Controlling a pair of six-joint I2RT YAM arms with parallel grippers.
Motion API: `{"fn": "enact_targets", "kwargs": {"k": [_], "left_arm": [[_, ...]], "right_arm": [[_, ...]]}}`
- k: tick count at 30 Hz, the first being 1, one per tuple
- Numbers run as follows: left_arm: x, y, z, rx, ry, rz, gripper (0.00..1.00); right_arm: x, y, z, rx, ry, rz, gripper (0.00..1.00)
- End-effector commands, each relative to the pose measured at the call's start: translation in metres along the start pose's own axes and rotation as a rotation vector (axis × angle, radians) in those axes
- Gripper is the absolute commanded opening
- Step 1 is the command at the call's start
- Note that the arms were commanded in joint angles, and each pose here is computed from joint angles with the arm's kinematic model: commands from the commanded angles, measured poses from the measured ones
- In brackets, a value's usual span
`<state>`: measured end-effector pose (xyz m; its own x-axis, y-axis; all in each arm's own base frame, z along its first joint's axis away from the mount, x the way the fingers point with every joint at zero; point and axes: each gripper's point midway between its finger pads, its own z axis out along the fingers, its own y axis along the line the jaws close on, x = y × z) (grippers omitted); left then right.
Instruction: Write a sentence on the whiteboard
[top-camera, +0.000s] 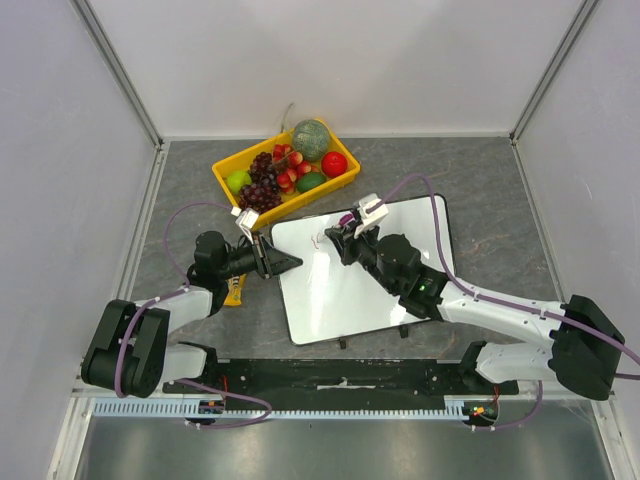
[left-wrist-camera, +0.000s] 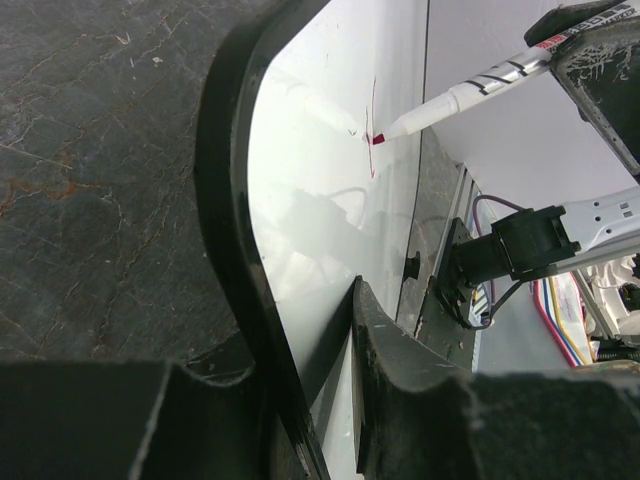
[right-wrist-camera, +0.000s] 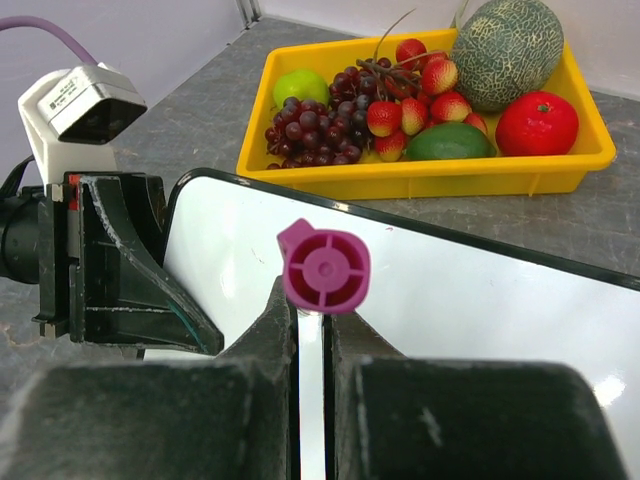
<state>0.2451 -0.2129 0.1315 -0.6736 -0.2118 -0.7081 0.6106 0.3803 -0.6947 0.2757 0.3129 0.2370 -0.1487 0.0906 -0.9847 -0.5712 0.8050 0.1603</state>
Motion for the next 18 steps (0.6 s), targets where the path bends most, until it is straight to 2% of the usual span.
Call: {"fn": "enact_targets", "kwargs": {"k": [1, 18], "left_arm": [[0.021, 0.021, 0.000, -0.059, 0.053, 0.099, 0.02], [0.020, 0.021, 0.000, -0.056, 0.051, 0.103, 0.02]], "right_arm": [[0.018, -0.006, -0.007, 0.014, 0.051, -0.021, 0.00], [0.037, -0.010, -0.013, 0.015, 0.091, -0.016, 0.00]]}}
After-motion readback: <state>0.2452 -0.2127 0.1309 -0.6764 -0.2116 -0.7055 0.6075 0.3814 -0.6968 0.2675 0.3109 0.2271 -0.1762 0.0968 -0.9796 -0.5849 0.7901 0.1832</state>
